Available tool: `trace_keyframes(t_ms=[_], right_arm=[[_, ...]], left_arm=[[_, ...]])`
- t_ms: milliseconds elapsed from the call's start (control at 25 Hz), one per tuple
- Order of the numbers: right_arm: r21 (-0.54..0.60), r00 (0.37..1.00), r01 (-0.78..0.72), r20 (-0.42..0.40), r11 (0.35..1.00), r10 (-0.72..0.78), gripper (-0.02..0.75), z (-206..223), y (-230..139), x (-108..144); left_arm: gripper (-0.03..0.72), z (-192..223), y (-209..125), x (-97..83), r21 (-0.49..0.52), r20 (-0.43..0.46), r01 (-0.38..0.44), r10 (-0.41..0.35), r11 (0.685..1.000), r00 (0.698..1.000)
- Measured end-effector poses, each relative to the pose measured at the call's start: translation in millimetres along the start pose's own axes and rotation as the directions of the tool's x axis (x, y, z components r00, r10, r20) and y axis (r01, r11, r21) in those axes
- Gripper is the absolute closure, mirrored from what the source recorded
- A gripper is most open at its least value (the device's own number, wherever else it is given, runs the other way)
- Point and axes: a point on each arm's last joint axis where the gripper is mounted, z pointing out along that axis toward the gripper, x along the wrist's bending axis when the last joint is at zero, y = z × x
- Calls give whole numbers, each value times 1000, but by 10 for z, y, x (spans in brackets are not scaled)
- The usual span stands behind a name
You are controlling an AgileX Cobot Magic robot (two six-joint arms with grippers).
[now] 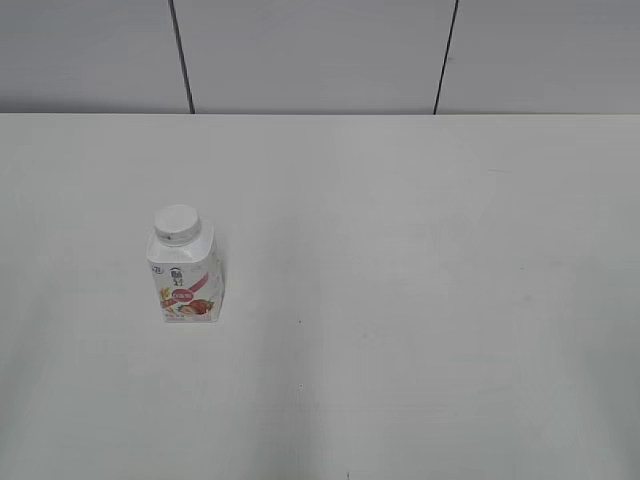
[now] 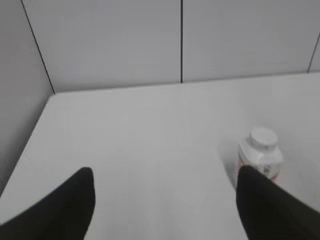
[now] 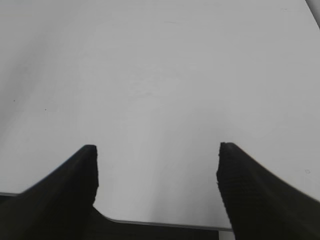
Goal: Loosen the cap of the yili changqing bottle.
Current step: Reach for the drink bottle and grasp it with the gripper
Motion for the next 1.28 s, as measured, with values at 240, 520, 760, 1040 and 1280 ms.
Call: trace_keyframes(t_ms=[240,520,760,1040,1280], right_arm=[[0,1000,0,0,1000,0,152,0,0,0],[0,1000,0,0,1000,0,152,0,0,0],[0,1000,0,0,1000,0,152,0,0,0],[0,1000,0,0,1000,0,152,0,0,0],[0,1000,0,0,1000,0,152,0,0,0]], left_arm=[[157,350,-73,28,-125,-35,-14,9,992,999],[157,686,-61,56,-202,-56,-19,8,979,998],[158,921,-35,73,-181,-58,-16,6,983,998],[160,1099,42,94,-230,-70,-16,0,973,998],[160,1376,58,114,-239,-79,-21,2,971,997]])
